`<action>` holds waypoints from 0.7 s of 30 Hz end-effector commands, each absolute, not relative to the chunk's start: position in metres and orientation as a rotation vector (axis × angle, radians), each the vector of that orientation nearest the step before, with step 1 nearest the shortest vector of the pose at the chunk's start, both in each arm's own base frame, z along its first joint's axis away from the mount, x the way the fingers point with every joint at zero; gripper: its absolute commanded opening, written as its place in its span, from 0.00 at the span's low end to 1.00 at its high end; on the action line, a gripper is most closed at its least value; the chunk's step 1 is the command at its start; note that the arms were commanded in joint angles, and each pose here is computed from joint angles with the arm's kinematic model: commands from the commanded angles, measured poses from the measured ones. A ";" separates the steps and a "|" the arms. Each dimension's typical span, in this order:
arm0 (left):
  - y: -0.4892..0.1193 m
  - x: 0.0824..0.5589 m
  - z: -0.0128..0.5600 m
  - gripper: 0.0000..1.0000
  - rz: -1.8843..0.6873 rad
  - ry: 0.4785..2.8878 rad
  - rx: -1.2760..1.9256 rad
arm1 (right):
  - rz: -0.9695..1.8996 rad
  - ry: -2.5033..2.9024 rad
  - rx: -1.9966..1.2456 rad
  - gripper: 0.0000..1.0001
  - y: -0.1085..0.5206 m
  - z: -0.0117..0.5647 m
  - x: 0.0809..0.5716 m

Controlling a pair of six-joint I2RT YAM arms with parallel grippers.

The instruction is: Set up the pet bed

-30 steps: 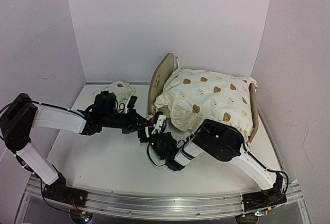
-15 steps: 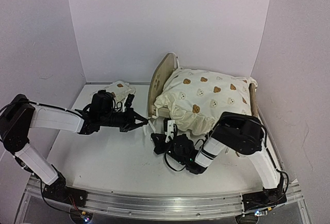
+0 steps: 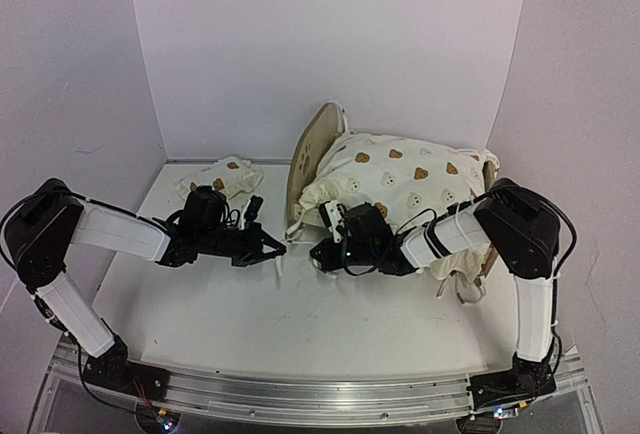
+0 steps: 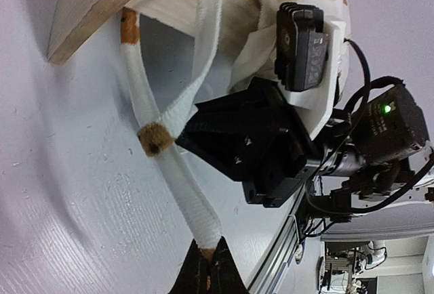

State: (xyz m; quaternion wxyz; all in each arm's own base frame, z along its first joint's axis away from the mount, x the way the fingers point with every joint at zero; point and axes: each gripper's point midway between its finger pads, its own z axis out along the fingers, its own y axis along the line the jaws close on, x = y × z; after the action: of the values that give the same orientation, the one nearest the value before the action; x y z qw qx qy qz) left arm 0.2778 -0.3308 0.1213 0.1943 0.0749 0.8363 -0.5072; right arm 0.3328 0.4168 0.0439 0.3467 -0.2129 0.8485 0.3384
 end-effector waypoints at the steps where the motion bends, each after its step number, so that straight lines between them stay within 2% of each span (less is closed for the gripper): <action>1: -0.324 0.280 0.105 0.00 -1.355 2.363 0.210 | 0.879 2.186 -0.747 0.00 0.426 0.068 0.323; 9: -0.321 0.282 0.082 0.00 -1.297 2.411 0.204 | 0.922 2.143 -0.748 0.00 0.447 0.071 0.341; 17: -0.321 0.285 0.078 0.00 -1.272 2.416 0.209 | 0.819 2.112 -0.626 0.00 0.450 0.082 0.373; 21: -0.317 0.290 0.082 0.10 -1.223 2.391 0.211 | 0.781 2.124 -0.586 0.00 0.451 0.078 0.383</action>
State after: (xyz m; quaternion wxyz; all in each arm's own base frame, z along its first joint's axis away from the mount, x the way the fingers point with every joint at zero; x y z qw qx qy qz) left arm 0.2795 -0.3190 0.0694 0.1832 0.0663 0.8712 -0.4506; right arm 0.3622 0.4441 0.0618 0.3557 -0.2560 0.8410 0.3171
